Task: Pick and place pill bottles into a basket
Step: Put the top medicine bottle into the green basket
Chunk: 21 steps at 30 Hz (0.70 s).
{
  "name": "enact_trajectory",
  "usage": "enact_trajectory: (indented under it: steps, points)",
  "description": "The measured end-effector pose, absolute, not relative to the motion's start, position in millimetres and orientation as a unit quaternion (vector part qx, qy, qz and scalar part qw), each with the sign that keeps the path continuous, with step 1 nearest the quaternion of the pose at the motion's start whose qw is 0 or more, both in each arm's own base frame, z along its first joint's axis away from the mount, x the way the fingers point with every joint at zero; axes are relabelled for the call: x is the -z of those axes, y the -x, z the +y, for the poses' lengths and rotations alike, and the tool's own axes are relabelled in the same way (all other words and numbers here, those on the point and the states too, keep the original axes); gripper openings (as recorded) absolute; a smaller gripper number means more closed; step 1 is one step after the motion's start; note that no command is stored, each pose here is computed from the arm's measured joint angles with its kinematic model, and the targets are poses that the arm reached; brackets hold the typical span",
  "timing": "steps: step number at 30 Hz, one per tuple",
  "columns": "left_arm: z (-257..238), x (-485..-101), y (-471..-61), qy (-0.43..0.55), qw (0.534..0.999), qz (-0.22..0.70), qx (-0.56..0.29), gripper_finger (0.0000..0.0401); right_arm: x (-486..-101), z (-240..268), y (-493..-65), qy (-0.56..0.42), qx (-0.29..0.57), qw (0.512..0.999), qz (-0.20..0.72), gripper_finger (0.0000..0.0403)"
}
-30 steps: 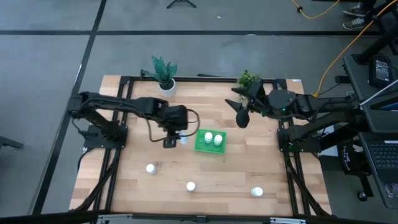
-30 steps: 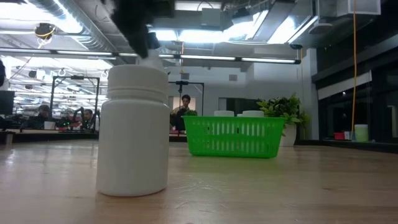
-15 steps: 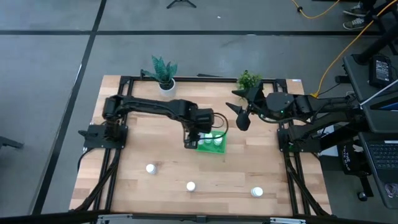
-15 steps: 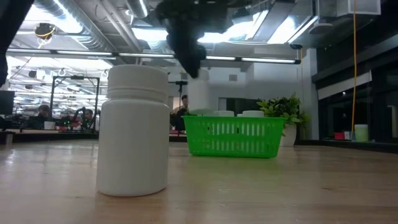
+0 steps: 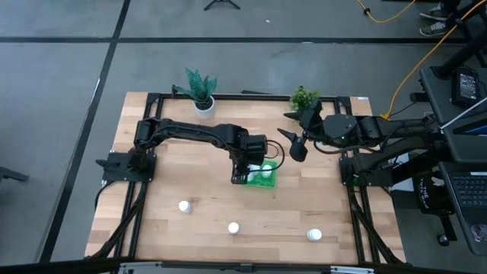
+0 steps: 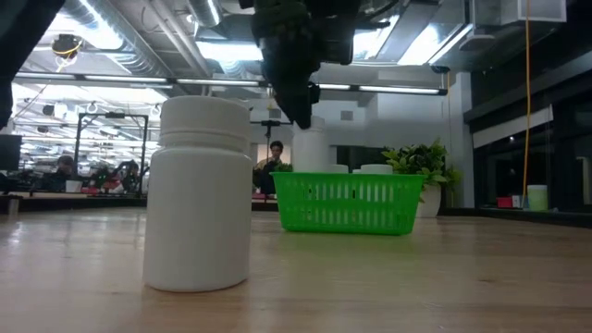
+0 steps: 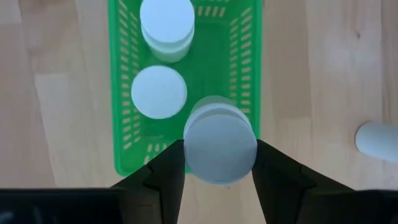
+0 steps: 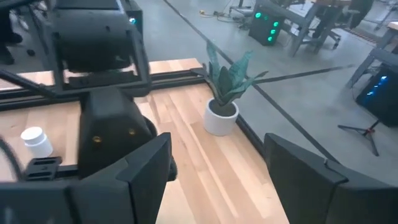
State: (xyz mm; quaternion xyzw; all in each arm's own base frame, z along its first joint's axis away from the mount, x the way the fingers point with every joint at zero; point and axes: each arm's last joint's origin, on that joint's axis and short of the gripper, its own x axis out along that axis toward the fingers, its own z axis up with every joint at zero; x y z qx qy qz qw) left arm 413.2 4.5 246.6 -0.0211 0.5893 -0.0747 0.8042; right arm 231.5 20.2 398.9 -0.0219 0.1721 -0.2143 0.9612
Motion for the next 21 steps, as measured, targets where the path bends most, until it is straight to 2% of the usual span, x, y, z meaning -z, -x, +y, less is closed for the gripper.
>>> enact_trajectory:
  steps: [15,21]
  points:
    - [5,-206,-424,0.025,0.768,0.636,0.070,0.0156,-398,20,-231,0.026,0.211,0.961,0.178,0.0256]
    - [7,-204,-425,-0.002,0.768,0.638,0.047,0.0156,-397,20,-231,0.027,0.211,0.960,0.182,0.0256]
